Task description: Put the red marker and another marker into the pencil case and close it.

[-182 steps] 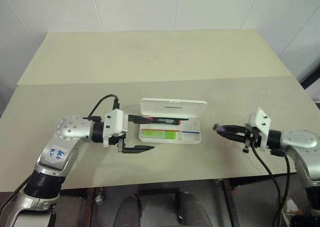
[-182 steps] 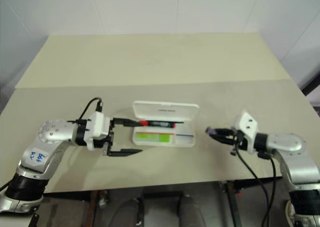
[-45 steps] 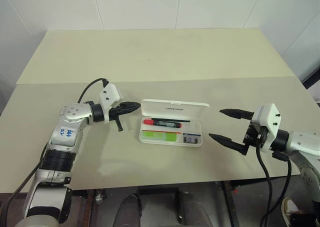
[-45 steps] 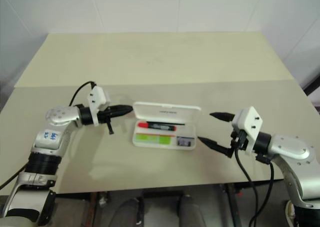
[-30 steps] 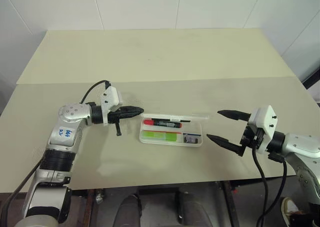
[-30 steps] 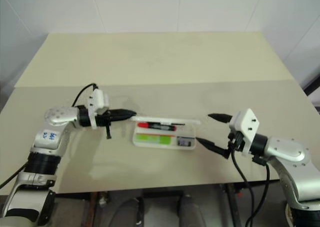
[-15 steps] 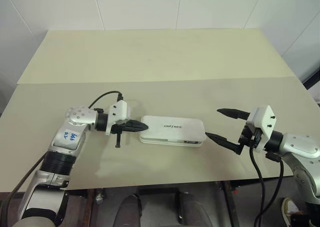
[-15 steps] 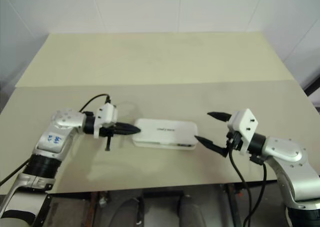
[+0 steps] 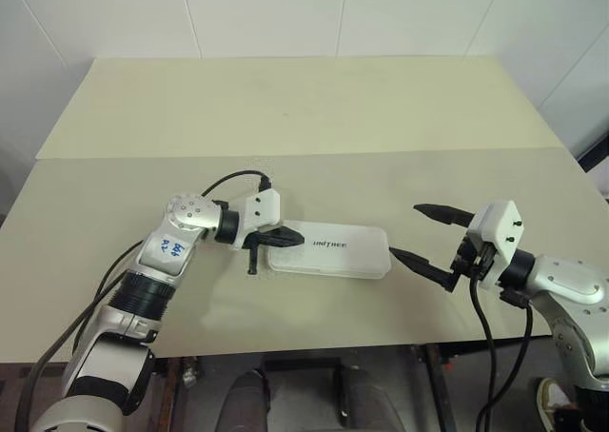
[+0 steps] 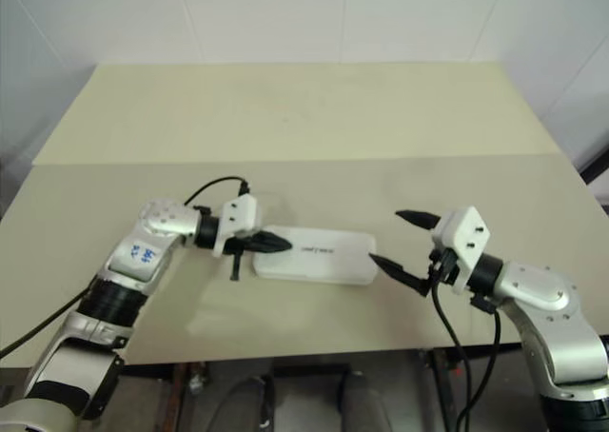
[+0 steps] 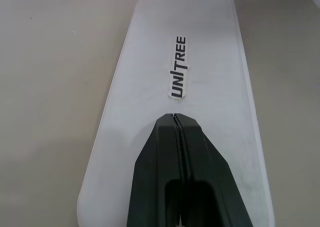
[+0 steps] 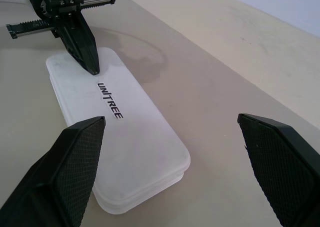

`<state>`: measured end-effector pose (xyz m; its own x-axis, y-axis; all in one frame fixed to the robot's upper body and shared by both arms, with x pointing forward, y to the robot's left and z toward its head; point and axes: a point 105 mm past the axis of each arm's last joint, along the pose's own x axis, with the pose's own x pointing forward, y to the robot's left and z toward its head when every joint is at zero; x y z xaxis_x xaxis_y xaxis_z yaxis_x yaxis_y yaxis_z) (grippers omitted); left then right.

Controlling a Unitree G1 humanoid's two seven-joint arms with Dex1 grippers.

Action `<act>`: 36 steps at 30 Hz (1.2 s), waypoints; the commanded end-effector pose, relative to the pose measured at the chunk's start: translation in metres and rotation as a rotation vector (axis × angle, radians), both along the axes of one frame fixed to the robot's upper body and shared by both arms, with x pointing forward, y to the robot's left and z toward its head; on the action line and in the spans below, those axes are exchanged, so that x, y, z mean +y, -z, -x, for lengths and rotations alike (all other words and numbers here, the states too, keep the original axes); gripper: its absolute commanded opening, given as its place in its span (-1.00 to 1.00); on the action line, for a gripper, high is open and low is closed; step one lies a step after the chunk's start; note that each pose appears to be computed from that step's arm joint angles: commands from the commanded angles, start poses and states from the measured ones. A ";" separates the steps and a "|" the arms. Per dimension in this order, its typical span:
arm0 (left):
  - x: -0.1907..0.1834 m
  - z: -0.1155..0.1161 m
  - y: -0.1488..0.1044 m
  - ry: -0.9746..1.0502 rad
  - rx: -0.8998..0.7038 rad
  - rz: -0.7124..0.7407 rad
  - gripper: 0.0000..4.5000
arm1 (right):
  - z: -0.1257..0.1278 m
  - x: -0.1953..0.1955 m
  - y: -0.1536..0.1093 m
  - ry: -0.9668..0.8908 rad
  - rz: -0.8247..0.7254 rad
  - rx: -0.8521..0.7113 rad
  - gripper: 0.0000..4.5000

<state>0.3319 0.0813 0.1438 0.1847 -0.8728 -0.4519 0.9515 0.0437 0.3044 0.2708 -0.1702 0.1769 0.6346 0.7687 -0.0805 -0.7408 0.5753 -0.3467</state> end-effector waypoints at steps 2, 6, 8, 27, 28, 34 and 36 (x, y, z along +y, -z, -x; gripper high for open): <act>-0.011 0.011 -0.006 0.081 -0.012 -0.066 -0.98 | 0.003 0.005 -0.006 -0.011 -0.005 -0.040 1.00; -0.015 0.017 -0.007 0.131 -0.018 -0.113 -0.98 | 0.003 0.007 -0.004 -0.010 -0.014 -0.038 1.00; -0.016 0.018 -0.007 0.138 -0.019 -0.122 -0.98 | 0.003 0.008 -0.003 -0.010 -0.017 -0.037 1.00; -0.038 0.014 -0.021 0.084 -0.016 -0.091 -0.98 | 0.000 0.013 -0.003 -0.008 -0.044 -0.046 1.00; -0.037 0.014 -0.022 0.079 -0.008 -0.081 -0.98 | 0.000 0.013 -0.003 -0.008 -0.044 -0.045 1.00; -0.024 0.017 -0.042 0.029 0.007 0.066 -0.98 | 0.000 0.014 -0.002 -0.014 -0.051 -0.036 1.00; 0.006 0.014 -0.054 -0.035 -0.033 0.157 -0.91 | 0.000 0.014 -0.001 -0.027 -0.043 -0.029 1.00</act>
<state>0.3186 0.0680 0.1793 0.1753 -0.9062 -0.3847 0.9603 0.0712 0.2696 0.2734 -0.1588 0.1708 0.6331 0.7723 -0.0517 -0.7430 0.5876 -0.3204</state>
